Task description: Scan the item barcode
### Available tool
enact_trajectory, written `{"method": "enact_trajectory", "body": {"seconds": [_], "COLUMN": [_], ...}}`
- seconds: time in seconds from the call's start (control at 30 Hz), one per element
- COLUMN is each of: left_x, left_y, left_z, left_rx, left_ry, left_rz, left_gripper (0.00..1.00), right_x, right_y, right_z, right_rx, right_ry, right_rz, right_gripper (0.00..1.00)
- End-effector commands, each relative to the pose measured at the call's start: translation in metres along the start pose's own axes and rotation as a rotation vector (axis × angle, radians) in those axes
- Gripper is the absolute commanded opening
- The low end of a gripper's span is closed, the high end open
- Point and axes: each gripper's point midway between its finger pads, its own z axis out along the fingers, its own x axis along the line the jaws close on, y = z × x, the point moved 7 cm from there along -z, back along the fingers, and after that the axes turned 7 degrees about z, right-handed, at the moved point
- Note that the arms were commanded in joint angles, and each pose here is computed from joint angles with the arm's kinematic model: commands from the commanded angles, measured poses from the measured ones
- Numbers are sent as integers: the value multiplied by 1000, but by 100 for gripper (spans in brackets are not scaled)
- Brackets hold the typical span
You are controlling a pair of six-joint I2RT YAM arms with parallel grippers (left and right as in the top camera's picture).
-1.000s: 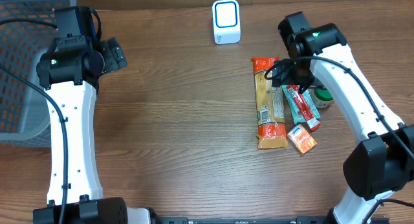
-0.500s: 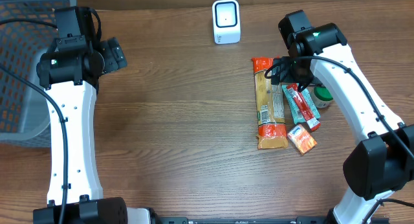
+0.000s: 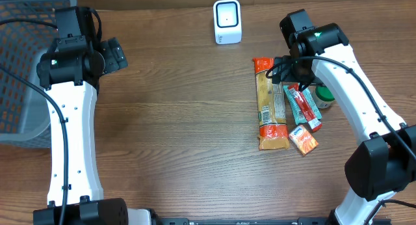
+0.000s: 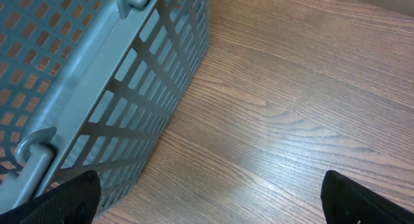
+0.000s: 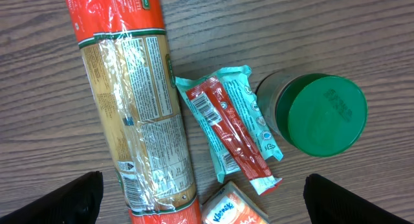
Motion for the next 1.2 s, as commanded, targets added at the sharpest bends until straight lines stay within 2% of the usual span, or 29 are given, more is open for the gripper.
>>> {"method": "enact_trajectory", "body": {"seconds": [0.0, 0.3, 0.67, 0.87, 1.17], "left_x": [3, 3, 3, 3, 3], "left_y": [5, 5, 5, 5, 5], "left_z": [-10, -10, -10, -10, -10], "left_rx": [-32, -32, -32, -32, -32], "left_ry": [10, 10, 10, 10, 10], "left_rz": [0, 0, 0, 0, 0], "left_gripper": [100, 100, 100, 100, 100], "right_x": [-4, -42, -97, -128, -170], "right_y": [1, -10, -65, -103, -163], "right_z": [-10, -110, -220, -261, -293], "right_rx": [-24, -260, -561, -701, -834], "right_ry": [20, 157, 339, 423, 503], "right_rz": [13, 87, 150, 179, 206], "right_gripper": [100, 100, 100, 100, 100]}}
